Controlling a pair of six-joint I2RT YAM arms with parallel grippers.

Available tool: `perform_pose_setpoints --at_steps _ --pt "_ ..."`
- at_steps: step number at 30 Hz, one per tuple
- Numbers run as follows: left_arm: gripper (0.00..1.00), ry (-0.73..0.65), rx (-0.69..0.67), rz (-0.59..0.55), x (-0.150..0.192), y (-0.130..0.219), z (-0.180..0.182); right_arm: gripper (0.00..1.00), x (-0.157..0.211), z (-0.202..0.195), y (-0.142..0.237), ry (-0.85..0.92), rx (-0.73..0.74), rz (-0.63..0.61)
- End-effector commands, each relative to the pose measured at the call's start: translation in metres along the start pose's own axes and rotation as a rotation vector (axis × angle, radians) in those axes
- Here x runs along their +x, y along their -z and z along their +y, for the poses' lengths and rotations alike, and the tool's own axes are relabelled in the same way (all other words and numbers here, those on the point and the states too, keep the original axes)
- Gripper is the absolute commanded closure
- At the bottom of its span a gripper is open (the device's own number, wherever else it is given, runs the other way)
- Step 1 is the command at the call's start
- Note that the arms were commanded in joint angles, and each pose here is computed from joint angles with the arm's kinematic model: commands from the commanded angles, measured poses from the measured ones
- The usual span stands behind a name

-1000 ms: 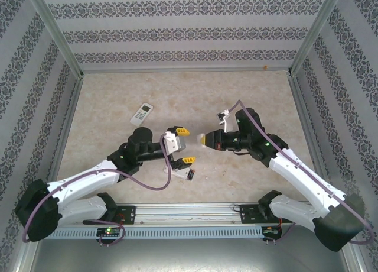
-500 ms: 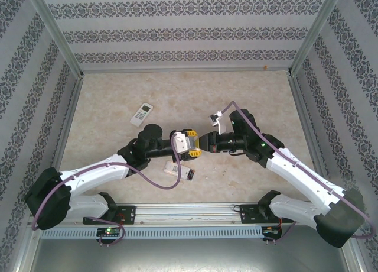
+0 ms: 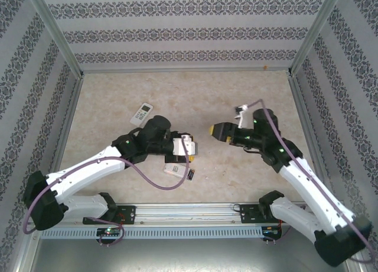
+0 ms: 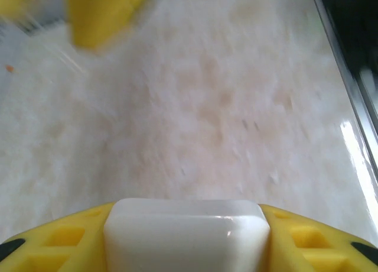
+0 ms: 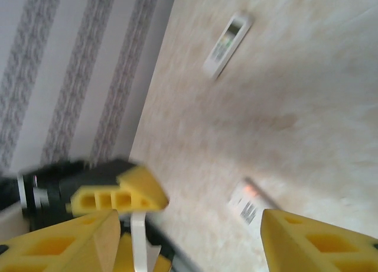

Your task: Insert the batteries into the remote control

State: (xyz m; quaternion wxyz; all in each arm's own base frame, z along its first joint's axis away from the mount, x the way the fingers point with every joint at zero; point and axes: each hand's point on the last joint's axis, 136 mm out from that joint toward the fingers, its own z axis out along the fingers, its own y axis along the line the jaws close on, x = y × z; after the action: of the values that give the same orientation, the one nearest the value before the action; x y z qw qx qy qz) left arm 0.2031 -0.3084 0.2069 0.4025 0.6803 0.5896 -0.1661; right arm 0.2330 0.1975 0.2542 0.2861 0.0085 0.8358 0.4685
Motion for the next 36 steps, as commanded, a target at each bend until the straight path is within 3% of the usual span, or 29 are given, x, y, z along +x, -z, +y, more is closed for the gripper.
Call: perform_pose_setpoints --at_steps 1,3,8,20,32,36 --pt "0.61 -0.115 0.278 0.434 0.082 0.0 -0.064 0.35 0.002 -0.039 0.006 -0.094 0.101 -0.061" --pt "0.61 -0.169 0.335 0.482 0.091 -0.008 -0.075 0.35 0.004 -0.05 0.01 -0.125 0.124 -0.075" --pt "0.57 -0.26 0.387 0.411 0.083 -0.043 -0.083 0.34 0.009 -0.065 0.016 -0.168 0.137 -0.093" --pt "0.53 -0.287 0.424 0.377 0.093 -0.104 -0.086 0.34 0.017 -0.075 0.019 -0.192 0.142 -0.095" --pt "0.47 -0.217 0.398 0.468 0.112 -0.117 -0.083 0.34 0.02 -0.077 0.017 -0.211 0.137 -0.087" --pt "0.35 -0.219 0.361 0.459 0.107 -0.115 -0.076 0.34 0.02 -0.076 0.017 -0.207 0.137 -0.087"
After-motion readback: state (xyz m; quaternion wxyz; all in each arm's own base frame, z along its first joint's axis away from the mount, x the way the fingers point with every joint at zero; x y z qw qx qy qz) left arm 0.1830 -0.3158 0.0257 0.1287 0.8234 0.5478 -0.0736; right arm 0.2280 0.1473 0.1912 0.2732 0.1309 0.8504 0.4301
